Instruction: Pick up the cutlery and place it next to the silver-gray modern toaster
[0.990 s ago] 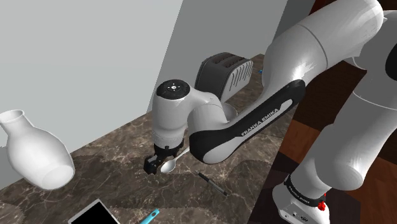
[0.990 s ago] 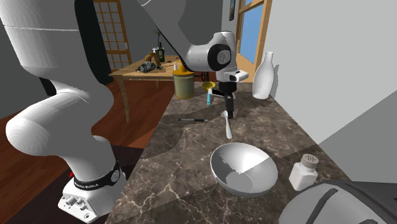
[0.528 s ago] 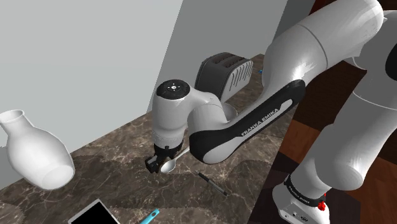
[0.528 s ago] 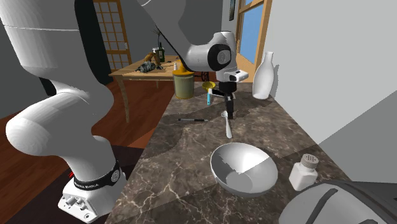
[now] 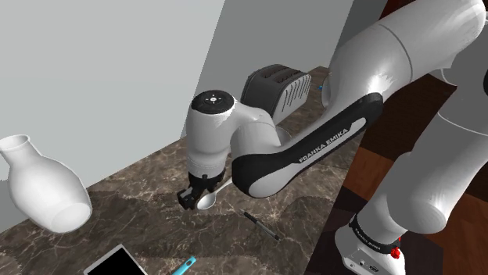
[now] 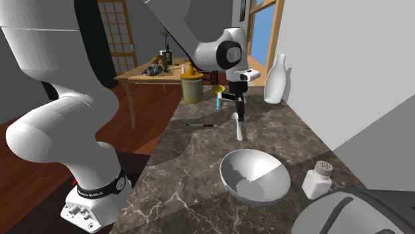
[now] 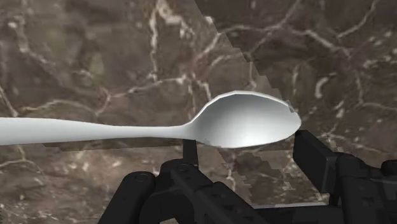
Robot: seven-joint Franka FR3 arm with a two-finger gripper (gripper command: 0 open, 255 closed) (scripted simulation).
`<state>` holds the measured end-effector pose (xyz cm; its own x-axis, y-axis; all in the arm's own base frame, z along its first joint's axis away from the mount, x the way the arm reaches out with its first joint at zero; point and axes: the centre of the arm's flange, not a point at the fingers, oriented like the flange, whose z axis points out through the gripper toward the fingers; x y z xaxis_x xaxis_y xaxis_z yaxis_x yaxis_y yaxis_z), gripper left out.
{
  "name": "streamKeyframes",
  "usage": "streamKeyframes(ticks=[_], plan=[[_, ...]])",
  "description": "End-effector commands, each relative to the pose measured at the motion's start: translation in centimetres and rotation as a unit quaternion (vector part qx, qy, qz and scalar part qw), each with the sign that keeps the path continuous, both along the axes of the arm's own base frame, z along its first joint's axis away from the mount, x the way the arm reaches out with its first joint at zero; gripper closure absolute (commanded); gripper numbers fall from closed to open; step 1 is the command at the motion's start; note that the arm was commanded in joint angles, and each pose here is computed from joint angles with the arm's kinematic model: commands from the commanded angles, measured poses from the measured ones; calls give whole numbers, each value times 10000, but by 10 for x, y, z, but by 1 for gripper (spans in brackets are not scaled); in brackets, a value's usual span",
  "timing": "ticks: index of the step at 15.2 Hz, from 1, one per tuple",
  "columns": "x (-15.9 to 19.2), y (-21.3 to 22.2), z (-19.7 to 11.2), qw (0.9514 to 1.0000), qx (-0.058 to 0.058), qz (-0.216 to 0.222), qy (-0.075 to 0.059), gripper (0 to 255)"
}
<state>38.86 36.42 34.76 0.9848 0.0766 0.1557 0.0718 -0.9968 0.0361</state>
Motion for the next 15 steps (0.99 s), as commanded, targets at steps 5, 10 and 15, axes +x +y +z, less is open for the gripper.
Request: streamKeyframes(ticks=[5, 10, 15], plan=[[0, -1, 32, 10000, 0, 0, 2, 255], [0, -1, 58, 10000, 0, 0, 2, 255], [0, -1, 85, 10000, 0, 0, 2, 255]])
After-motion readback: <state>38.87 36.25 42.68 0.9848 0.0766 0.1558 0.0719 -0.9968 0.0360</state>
